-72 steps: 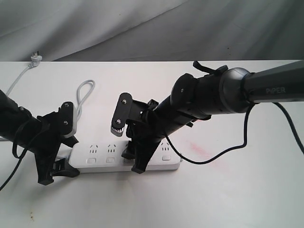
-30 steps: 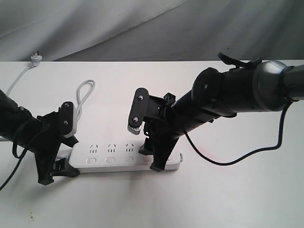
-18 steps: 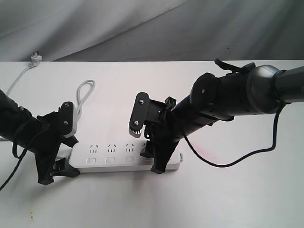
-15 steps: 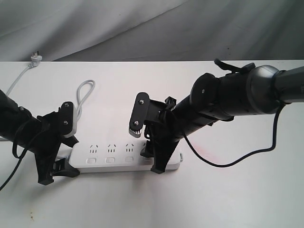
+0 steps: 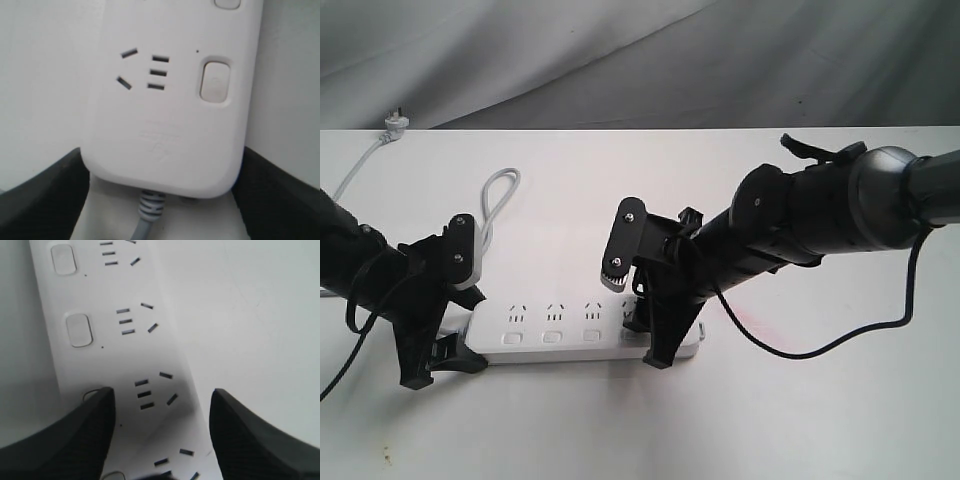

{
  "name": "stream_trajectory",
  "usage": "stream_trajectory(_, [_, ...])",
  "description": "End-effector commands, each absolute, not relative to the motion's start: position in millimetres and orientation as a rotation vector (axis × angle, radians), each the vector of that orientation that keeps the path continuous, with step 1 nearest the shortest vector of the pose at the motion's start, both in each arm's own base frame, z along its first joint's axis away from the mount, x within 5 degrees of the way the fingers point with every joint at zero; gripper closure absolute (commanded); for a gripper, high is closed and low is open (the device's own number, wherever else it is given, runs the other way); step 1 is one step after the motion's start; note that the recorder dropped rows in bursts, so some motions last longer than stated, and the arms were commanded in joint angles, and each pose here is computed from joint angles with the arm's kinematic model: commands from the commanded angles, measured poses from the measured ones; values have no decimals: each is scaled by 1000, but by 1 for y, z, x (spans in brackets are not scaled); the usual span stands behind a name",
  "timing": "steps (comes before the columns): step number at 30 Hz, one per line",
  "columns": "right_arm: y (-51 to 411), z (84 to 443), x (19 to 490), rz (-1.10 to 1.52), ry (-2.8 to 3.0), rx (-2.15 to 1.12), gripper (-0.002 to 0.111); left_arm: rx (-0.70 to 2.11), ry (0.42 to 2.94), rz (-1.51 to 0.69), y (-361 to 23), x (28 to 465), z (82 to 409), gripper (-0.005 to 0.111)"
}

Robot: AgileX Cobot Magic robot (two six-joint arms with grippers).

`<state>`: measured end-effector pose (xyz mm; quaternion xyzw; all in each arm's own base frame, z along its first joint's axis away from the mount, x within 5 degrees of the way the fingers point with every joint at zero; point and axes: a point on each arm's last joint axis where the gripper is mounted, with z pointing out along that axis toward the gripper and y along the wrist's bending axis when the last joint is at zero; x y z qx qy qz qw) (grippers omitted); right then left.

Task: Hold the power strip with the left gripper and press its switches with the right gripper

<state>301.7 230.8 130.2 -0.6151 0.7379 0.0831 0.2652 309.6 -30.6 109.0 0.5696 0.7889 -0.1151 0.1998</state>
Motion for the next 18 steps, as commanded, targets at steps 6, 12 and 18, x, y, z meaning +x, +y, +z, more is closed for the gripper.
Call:
stream_trajectory(6, [227,124,299,209,1995,-1688,55,1576,2206,-311,-30,312,110,59])
stream_trajectory(12, [229,124,297,211,1990,-1695,55,1576,2206,-311,-30,312,110,59])
stream_trajectory(18, [229,124,297,213,1991,-1696,55,1576,2206,-311,-30,312,110,59])
